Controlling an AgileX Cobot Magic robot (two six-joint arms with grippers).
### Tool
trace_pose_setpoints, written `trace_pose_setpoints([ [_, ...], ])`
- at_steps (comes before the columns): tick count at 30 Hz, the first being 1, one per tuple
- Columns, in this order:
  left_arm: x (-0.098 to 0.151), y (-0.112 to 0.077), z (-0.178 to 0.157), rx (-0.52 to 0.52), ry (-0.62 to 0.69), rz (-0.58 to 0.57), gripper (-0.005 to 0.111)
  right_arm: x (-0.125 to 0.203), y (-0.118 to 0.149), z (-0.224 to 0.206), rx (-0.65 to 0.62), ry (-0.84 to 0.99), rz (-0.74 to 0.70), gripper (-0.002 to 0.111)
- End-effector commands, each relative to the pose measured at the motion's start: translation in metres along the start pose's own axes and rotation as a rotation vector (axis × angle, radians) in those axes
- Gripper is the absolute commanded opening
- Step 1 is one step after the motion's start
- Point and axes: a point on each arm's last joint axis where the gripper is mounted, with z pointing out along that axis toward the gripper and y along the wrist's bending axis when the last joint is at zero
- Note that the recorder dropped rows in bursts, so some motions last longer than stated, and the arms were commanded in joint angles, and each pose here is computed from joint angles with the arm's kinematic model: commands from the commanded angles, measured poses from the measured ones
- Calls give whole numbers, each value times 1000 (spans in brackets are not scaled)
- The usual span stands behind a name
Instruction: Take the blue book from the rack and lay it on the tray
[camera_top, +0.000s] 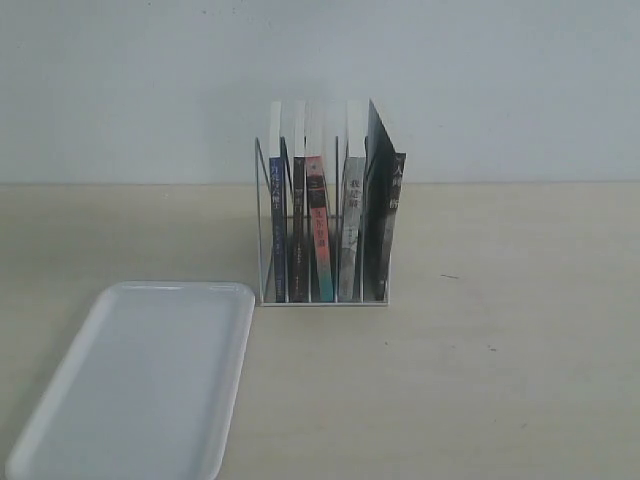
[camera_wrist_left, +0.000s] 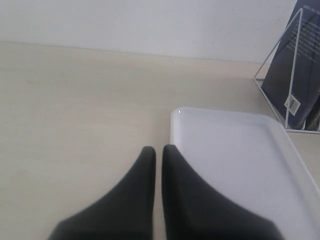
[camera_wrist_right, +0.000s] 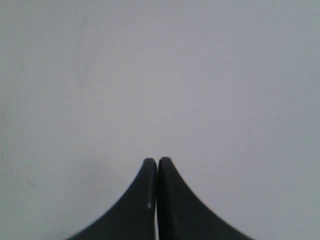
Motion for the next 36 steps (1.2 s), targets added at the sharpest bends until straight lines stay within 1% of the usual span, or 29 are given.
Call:
trace_pose_setpoints([
  [1,1,0,0,5,0,-10,4,38,-1,50,9,500,-42,0],
  [3,1,0,0,5,0,-10,4,62,-2,65,16,684,-32,0],
  [5,1,0,0,5,0,-10,4,85,-3,74,38,859,10,0],
  [8,1,0,0,5,0,-10,4,114,-5,79,57,1037,29,0],
  [10,1,0,0,5,0,-10,4,128,-4,81,72,1118,69,0],
  [12,1,0,0,5,0,-10,4,137,-4,79,74,1204,73,0],
  [14,1,0,0,5,0,-10,4,141,-3,81,64,1232,81,0],
  [18,1,0,0,5,0,-10,4,140,3,90,-5,1335,84,0],
  [23,1,0,0,5,0,-10,4,123,7,109,-37,1380,115,0],
  [27,1,0,0,5,0,-10,4,108,11,126,-74,1296,131,0],
  [29,1,0,0,5,0,-10,4,105,14,135,-101,1271,138,0],
  [31,1,0,0,5,0,-10,4,106,19,147,-126,1248,129,0],
  [34,1,0,0,5,0,-10,4,116,31,169,-159,1233,125,0],
  [36,1,0,0,5,0,-10,4,124,43,186,-193,1229,117,5],
])
